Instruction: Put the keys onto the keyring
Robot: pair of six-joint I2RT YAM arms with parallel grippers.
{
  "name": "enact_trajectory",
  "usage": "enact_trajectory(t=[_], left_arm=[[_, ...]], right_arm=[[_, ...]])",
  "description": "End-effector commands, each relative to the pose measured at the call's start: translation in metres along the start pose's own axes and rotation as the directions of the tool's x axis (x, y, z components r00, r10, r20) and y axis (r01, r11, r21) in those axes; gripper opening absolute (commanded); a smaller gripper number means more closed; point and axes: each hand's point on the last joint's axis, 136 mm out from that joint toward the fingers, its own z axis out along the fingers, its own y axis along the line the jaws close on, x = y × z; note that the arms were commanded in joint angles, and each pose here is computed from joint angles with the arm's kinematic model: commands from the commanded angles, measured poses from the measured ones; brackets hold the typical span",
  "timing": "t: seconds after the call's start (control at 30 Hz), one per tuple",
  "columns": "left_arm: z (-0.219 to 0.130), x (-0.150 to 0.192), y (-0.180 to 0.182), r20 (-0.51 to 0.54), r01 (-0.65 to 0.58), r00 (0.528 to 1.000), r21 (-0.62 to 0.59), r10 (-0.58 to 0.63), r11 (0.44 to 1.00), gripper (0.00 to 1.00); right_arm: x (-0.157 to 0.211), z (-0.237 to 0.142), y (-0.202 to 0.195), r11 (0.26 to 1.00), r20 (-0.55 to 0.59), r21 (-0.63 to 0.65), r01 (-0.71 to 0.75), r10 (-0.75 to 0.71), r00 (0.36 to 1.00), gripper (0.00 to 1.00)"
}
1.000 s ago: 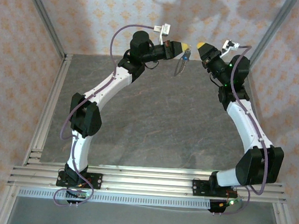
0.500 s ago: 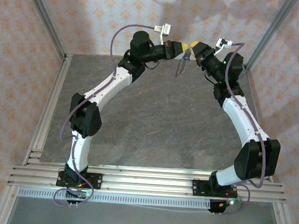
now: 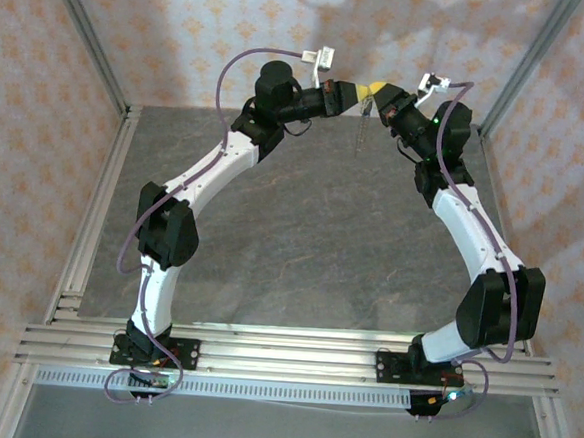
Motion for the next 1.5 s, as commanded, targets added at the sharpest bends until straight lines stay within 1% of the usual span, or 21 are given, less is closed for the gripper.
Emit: enact_trajectory(t=[0.0, 0.07, 0.17, 0.23, 0.33, 0.4, 0.43, 0.47, 0.5, 0.63, 0.73, 1.13, 1.27, 1.47], left_arm=[[-0.011, -0.019, -0.058, 0.046, -0.106, 0.994, 0.098, 0.102, 0.989, 0.0], [-0.012, -0.019, -0.056, 0.042, -0.109, 0.993, 0.082, 0.106, 0.991, 0.0], [-0.015, -0.02, -0.054, 0.036, -0.127, 0.991, 0.048, 0.126, 0.991, 0.0], [-0.018, -0.021, -0.06, 0.044, -0.145, 0.989, 0.062, 0.142, 0.988, 0.0], [-0.019, -0.022, -0.063, 0.046, -0.145, 0.989, 0.066, 0.142, 0.987, 0.0], [-0.018, -0.022, -0.063, 0.047, -0.14, 0.989, 0.072, 0.137, 0.988, 0.0], [-0.018, -0.022, -0.063, 0.047, -0.139, 0.99, 0.074, 0.136, 0.988, 0.0], [-0.018, -0.021, -0.063, 0.046, -0.137, 0.99, 0.074, 0.134, 0.988, 0.0], [-0.018, -0.021, -0.063, 0.047, -0.138, 0.99, 0.076, 0.135, 0.988, 0.0], [-0.019, -0.021, -0.065, 0.046, -0.14, 0.989, 0.08, 0.137, 0.987, 0.0], [-0.019, -0.021, -0.065, 0.045, -0.14, 0.99, 0.082, 0.137, 0.987, 0.0], [-0.017, -0.022, -0.064, 0.05, -0.13, 0.991, 0.088, 0.126, 0.988, 0.0], [-0.016, -0.022, -0.064, 0.052, -0.128, 0.991, 0.092, 0.124, 0.988, 0.0], [-0.015, -0.021, -0.064, 0.052, -0.125, 0.991, 0.093, 0.121, 0.988, 0.0]], right_arm=[[-0.003, -0.006, 0.019, 0.998, 0.003, -0.033, 0.052, -0.052, 0.999, 0.0], [-0.006, -0.009, 0.019, 0.997, 0.004, -0.023, 0.072, -0.072, 0.997, 0.0], [-0.01, -0.013, 0.019, 0.993, -0.022, -0.002, 0.122, -0.122, 0.992, 0.0], [-0.009, -0.013, 0.019, 0.989, -0.056, 0.003, 0.151, -0.15, 0.987, 0.0], [-0.007, -0.013, 0.022, 0.986, -0.082, -0.023, 0.163, -0.164, 0.983, 0.0], [-0.003, -0.011, 0.027, 0.986, -0.11, -0.062, 0.155, -0.161, 0.981, 0.0], [-0.002, -0.01, 0.026, 0.987, -0.117, -0.07, 0.143, -0.151, 0.982, 0.07], [-0.003, -0.01, 0.026, 0.988, -0.113, -0.075, 0.134, -0.142, 0.983, 0.21], [-0.004, -0.01, 0.024, 0.99, -0.105, -0.069, 0.127, -0.134, 0.985, 0.26], [-0.015, -0.017, 0.022, 0.992, -0.052, -0.075, 0.099, -0.103, 0.993, 0.25], [-0.019, -0.019, 0.021, 0.993, -0.039, -0.087, 0.08, -0.084, 0.996, 0.22], [-0.018, -0.015, 0.034, 0.986, -0.064, -0.155, 0.058, -0.068, 0.996, 0.25], [-0.013, -0.012, 0.034, 0.986, -0.081, -0.16, 0.051, -0.064, 0.995, 0.22], [0.001, -0.003, 0.032, 0.986, -0.114, -0.159, 0.043, -0.062, 0.992, 0.2]])
